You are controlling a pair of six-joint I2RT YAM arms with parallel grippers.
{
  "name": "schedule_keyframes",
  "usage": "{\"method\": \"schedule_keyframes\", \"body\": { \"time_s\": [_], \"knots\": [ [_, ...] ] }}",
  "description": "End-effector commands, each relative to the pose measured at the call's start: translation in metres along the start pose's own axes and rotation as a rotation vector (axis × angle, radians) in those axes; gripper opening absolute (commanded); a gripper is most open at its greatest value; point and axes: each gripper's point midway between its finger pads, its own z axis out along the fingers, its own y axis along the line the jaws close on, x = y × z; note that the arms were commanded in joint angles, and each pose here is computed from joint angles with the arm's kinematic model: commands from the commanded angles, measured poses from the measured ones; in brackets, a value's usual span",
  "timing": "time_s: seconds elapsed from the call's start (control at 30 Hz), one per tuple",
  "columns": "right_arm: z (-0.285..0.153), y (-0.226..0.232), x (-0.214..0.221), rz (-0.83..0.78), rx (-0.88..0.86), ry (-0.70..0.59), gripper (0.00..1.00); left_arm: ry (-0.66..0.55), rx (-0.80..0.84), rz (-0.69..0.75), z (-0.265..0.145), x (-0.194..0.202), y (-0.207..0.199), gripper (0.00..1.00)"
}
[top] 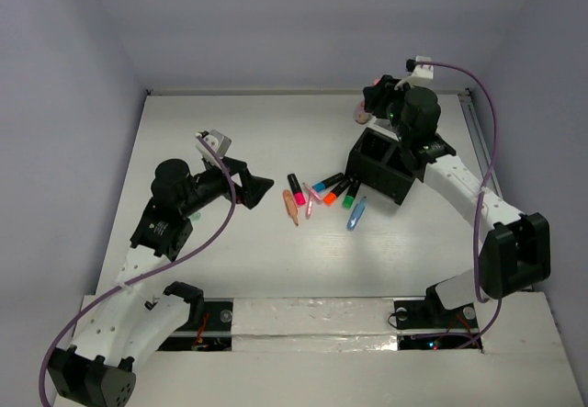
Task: Sort the stationery into containers
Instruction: Place the stationery in the storage box.
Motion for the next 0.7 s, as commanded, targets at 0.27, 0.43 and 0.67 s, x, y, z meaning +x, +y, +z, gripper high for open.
{"method": "schedule_keyframes", "body": {
  "time_s": [0.27, 0.43, 0.67],
  "knots": [
    [-0.005, -0.065, 0.030, -0.181, 0.245, 0.043, 0.05, -0.046, -0.063, -0.003, -0.002, -0.019, 0.007, 0.99],
    [-0.008, -0.069, 0.052, -0.170, 0.238, 0.081, 0.05, -0.022, -0.075, -0.017, -0.001, -0.013, 0.009, 0.99],
    [-0.012, -0.069, 0.084, -0.135, 0.206, 0.140, 0.21, -0.025, -0.076, -0.016, -0.002, -0.014, 0.009, 0.99]
  ]
}}
